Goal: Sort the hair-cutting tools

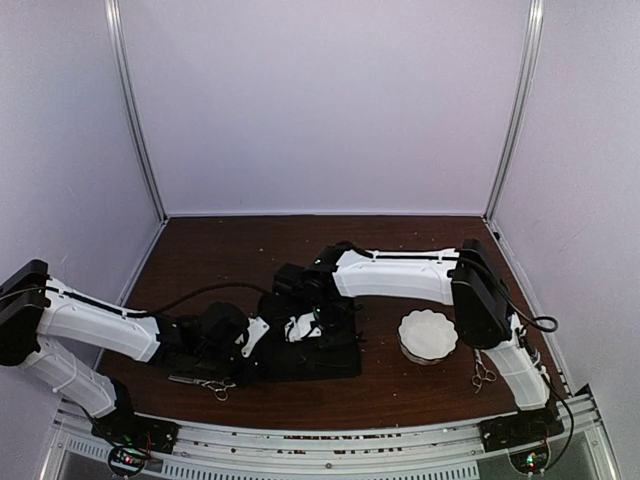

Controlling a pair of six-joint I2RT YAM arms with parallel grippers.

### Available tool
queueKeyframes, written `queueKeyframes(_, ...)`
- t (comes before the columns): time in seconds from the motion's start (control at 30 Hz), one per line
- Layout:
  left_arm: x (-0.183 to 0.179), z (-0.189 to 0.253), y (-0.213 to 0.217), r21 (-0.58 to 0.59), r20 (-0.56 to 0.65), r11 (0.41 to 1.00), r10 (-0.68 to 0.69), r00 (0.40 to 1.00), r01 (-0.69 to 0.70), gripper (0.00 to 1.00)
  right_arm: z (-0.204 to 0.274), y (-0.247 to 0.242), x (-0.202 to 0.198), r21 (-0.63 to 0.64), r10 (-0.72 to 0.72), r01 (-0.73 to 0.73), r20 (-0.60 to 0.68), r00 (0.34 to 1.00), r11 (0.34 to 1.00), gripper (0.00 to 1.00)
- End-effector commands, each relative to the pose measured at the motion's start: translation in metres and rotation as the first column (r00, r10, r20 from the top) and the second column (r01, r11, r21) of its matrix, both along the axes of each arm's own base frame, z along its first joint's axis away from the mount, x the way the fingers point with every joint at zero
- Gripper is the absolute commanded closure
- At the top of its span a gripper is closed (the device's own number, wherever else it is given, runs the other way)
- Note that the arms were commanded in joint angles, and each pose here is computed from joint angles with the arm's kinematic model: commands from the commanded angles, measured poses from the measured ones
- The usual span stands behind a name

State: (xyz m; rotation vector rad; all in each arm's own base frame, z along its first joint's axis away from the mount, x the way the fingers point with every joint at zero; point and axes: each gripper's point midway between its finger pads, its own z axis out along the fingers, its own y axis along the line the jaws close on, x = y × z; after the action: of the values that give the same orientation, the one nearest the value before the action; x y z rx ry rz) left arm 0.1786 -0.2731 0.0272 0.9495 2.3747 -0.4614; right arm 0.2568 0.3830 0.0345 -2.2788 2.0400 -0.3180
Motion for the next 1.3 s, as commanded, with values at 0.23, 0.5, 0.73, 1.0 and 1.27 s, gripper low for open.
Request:
queueKeyframes(0.23,0.002,0.007,-0.003,-0.033,0.041,0.999,0.005,0.999,-0.004,0.88,-0.014,0.000,-0.027,-0.035,0.049,-0.051,-0.056,0.997,0.998,1.00)
queueKeyframes(0.5,0.000,0.007,-0.005,-0.039,0.044,0.999,0.003,0.999,-0.002,0.88,-0.021,0.019,-0.034,0.039,0.045,-0.042,-0.100,0.994,0.998,1.00)
queueKeyframes(0.73,-0.001,0.007,-0.005,-0.036,0.049,0.999,-0.004,0.999,0.006,0.88,-0.019,0.045,-0.040,0.131,0.052,-0.032,-0.148,0.988,0.991,1.00)
queueKeyframes(1.0,-0.002,0.008,-0.005,-0.038,0.055,0.999,-0.003,0.998,0.005,0.88,-0.003,0.042,-0.037,0.187,0.033,-0.009,-0.126,0.991,0.982,0.84)
queueKeyframes(1.27,-0.001,0.008,-0.004,-0.035,0.056,0.999,-0.004,0.998,0.006,0.88,0.032,0.014,-0.026,0.234,-0.012,0.038,-0.110,0.994,0.971,0.70)
